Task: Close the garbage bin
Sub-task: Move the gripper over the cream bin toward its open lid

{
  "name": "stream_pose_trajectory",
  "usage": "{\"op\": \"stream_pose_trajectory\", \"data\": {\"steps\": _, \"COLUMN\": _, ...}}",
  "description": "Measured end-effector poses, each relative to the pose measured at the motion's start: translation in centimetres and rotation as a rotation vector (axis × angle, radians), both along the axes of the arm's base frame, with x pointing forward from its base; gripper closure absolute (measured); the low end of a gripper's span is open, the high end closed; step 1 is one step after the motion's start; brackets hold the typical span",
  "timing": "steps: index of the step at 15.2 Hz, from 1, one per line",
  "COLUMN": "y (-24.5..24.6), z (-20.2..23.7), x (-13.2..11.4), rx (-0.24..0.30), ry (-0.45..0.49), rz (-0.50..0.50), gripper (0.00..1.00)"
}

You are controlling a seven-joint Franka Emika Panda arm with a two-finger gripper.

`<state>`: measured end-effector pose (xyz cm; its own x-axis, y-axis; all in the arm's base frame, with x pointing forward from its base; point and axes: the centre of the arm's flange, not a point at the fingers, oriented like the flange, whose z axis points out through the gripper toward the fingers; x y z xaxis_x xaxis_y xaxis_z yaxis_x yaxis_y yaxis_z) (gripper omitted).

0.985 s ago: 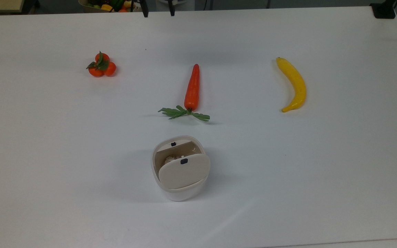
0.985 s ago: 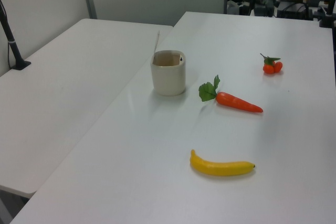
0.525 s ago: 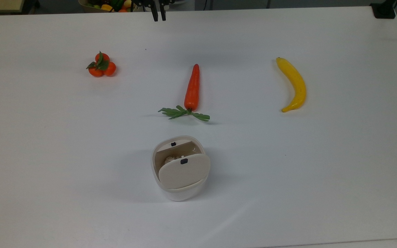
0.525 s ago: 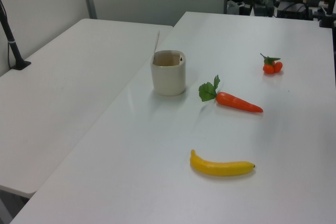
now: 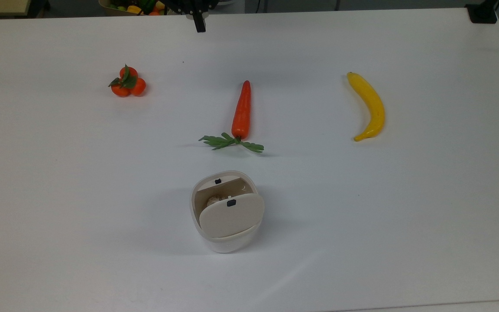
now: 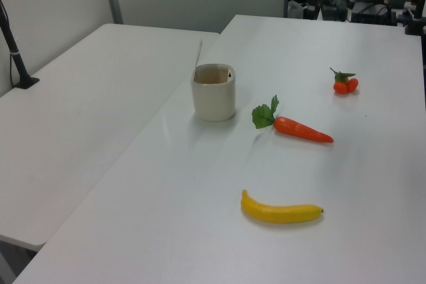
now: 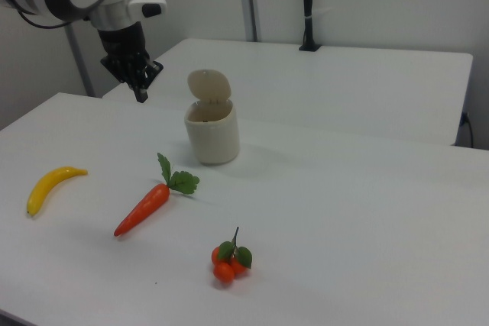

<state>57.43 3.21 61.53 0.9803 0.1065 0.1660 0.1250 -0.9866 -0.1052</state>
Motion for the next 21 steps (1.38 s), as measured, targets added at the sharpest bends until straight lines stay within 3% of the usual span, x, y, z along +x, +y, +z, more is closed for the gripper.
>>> {"op": "stream_pose_trajectory", "data": {"steps": 5, "y": 0.1, "z": -0.9, "x": 1.8, "rx": -0.002, "ry": -0.068, "rz": -0.011, "gripper": 0.99}}
{"op": "stream_pose_trajectory", "data": {"steps": 12, "y": 0.2, "z": -0.6, "x": 4.7, "rx": 0.026, "ry": -0.263, "rz": -0.045, "gripper": 0.99}}
{"op": "stream_pose_trajectory", "data": {"steps": 21, "y": 1.9, "z": -2.2, "x": 11.0, "rx": 0.051, "ry": -0.458, "rz": -0.159, "gripper": 0.99}}
